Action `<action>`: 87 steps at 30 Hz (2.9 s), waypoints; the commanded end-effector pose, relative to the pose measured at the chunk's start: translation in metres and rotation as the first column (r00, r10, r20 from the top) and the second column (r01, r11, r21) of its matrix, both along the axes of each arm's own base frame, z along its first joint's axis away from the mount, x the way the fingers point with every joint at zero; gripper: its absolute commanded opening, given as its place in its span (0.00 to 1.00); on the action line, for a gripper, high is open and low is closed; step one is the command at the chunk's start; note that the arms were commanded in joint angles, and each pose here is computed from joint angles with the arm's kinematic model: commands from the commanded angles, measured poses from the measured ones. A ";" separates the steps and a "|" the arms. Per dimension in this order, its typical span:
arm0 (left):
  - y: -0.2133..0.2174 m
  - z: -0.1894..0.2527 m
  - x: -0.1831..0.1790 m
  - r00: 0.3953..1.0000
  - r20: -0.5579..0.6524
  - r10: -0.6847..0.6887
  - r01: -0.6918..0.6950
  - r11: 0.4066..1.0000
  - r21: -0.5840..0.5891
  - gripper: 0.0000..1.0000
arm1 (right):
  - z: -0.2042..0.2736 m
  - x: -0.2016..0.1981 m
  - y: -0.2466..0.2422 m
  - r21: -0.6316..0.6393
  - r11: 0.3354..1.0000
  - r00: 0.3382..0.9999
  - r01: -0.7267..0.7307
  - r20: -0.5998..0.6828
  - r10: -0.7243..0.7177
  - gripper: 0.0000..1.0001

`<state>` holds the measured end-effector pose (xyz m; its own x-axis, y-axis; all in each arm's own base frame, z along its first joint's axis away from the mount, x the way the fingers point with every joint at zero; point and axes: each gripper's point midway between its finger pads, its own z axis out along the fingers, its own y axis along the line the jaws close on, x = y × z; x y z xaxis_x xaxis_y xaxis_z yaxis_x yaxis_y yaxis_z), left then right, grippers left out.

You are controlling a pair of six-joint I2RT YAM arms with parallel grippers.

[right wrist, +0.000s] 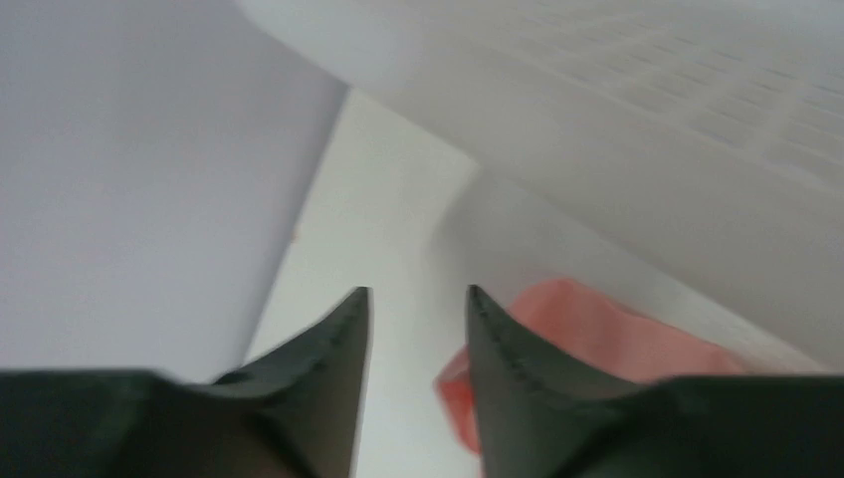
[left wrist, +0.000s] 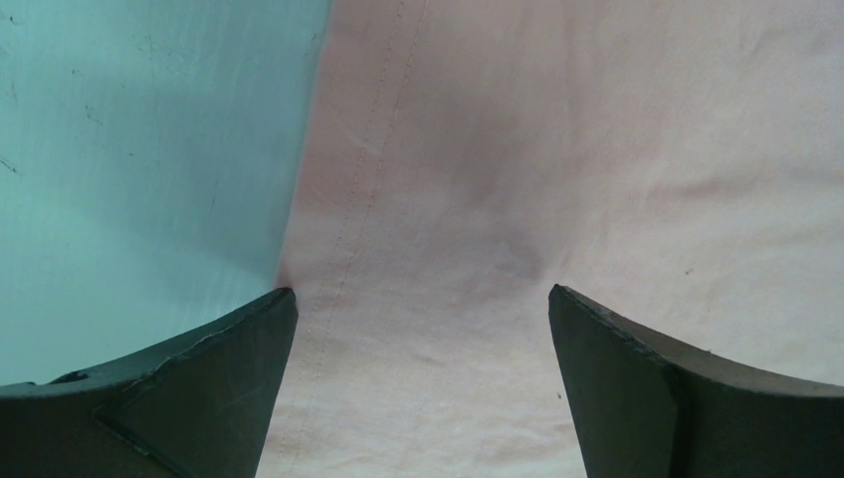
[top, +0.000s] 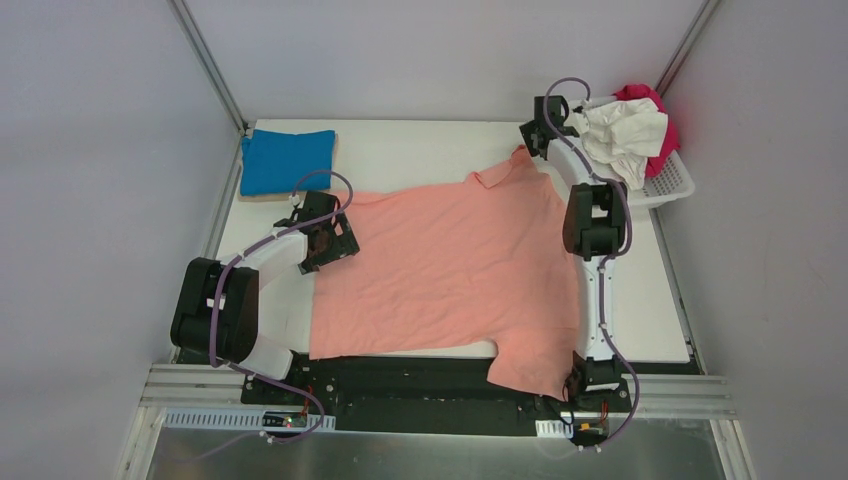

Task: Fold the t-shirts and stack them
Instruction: Flatten out the tshirt

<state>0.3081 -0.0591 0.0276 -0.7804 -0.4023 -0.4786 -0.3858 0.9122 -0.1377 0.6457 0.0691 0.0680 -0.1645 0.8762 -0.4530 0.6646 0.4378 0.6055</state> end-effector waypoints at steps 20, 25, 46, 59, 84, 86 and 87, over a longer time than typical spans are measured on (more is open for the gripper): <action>-0.008 -0.005 -0.012 0.998 -0.043 -0.035 0.034 0.999 -0.032 0.99 | 0.038 -0.116 0.107 0.030 0.807 0.802 -0.590 -0.092 0.590 0.99; -0.006 -0.005 -0.011 0.998 -0.044 -0.034 0.033 0.999 -0.026 0.99 | 0.021 -0.104 0.106 0.025 0.822 0.814 -0.570 -0.123 0.568 0.99; -0.004 -0.009 -0.013 0.998 -0.056 -0.035 0.035 0.999 -0.014 0.99 | 0.029 0.016 0.123 0.014 0.912 0.889 -0.410 0.227 0.397 0.99; -0.018 0.034 0.014 0.997 0.065 -0.049 0.054 0.996 -0.076 0.99 | 0.127 -0.006 0.117 -0.157 0.863 0.827 -0.480 0.248 0.505 1.00; -0.053 0.045 0.191 0.980 0.195 -0.049 0.064 0.995 -0.073 0.99 | -0.028 -0.253 0.062 0.002 0.855 0.824 -0.518 -0.266 0.500 1.00; -0.049 0.035 0.207 0.980 0.192 -0.042 0.051 0.998 -0.042 0.99 | -0.032 -0.254 0.052 0.000 0.866 0.830 -0.501 -0.283 0.480 0.99; -0.049 0.030 0.214 0.981 0.189 -0.041 0.048 0.998 -0.037 0.99 | -0.034 -0.255 0.049 0.004 0.870 0.832 -0.494 -0.289 0.474 0.99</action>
<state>0.4885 -0.1108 0.0542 -0.7265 -0.4168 -0.5464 -0.3218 0.9088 -0.2655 0.3967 0.1441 0.0421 -0.7155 0.5891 -0.3755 0.4222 0.7929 0.4393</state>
